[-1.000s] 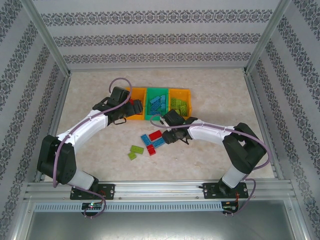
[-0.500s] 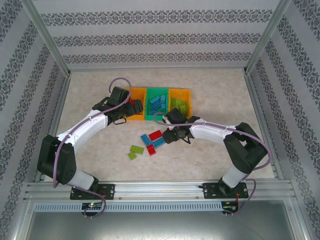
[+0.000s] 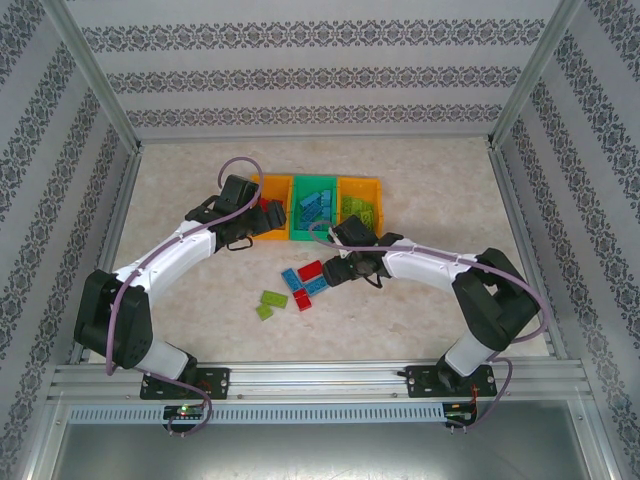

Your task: Sort the legos into containers by color

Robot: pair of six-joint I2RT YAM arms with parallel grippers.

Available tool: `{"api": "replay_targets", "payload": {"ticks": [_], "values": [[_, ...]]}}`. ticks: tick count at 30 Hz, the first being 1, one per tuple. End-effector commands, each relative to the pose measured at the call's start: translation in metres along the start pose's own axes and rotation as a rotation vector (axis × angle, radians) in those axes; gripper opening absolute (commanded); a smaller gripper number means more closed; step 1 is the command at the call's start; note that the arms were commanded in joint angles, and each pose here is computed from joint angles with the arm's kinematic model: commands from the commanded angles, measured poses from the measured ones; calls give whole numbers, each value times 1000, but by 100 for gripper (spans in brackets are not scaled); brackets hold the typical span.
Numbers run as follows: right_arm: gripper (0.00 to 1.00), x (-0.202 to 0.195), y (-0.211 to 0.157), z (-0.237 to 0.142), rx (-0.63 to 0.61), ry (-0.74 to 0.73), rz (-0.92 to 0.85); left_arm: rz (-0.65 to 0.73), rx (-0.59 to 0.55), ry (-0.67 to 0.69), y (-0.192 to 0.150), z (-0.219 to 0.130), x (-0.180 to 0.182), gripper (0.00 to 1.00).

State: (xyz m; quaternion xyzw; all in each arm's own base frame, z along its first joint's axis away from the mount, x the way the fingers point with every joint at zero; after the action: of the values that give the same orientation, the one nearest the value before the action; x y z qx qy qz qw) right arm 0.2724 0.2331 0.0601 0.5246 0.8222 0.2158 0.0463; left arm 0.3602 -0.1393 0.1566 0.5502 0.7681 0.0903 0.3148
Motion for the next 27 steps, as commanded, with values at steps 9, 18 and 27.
{"api": "replay_targets", "payload": {"ticks": [9,18,27], "values": [[75,-1,10,14,47,1,91,-13,-18,11,3,2,7,99],[69,2,6,24,92,-7,143,-2,-21,19,4,2,8,99],[66,10,8,30,93,-13,168,-3,-14,25,1,6,10,99]]}}
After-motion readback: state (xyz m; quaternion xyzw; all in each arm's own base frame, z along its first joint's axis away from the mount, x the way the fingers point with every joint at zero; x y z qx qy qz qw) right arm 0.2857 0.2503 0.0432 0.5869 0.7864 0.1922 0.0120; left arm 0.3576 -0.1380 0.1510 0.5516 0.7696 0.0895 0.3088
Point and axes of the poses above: each hand's point on the last joint's axis, 136 mm out from that joint toward the fingers, its own z axis out along the fingers, its own x axis along the line the jaws close on, y = z × x, the point moved 2 cm from there along -z, back along the fingers
